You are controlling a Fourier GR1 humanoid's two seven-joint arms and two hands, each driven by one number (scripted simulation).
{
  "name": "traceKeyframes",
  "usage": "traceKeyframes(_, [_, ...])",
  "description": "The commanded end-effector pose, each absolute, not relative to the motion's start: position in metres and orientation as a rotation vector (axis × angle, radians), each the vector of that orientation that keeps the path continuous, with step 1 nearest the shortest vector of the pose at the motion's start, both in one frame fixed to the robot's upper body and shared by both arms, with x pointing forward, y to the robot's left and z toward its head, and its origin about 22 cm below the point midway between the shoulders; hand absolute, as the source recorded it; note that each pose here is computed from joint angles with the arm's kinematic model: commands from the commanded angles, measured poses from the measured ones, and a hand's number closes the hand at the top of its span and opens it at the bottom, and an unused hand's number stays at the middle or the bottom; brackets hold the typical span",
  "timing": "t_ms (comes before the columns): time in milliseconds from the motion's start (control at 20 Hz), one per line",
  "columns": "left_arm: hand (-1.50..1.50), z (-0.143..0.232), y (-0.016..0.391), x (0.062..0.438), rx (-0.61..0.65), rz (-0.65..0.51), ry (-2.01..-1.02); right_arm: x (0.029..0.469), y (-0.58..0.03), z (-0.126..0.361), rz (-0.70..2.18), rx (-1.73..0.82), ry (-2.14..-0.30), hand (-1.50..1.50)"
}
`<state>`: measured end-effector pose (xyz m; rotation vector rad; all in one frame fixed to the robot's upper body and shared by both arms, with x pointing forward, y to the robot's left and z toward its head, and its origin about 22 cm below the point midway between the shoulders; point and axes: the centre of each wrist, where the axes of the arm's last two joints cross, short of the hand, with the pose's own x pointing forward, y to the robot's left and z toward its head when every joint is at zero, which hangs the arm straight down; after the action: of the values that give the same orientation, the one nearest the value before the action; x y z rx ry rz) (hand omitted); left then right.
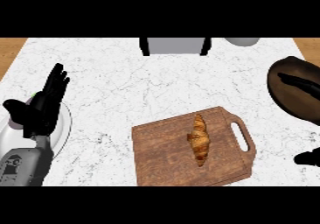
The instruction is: Pick the croissant from the cutting board and place it in the pan
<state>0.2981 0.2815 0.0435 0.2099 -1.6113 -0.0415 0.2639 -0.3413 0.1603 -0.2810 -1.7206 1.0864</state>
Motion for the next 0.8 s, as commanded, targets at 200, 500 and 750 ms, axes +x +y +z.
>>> traceKeyframes(200, [0.00, 0.046, 0.267, 0.299, 0.201, -0.055, -1.627, 0.269, -0.276, 0.214, 1.188, -0.423, -1.700, -1.50])
traceKeyframes(500, [0.00, 0.048, 0.278, 0.302, 0.194, -0.052, -1.609, 0.278, -0.246, 0.211, 1.234, -0.258, -1.651, -1.50])
traceKeyframes(750, [0.00, 0.058, 0.264, 0.297, 0.198, -0.060, -1.624, 0.265, -0.218, 0.211, 1.259, -0.146, -1.672, -1.50])
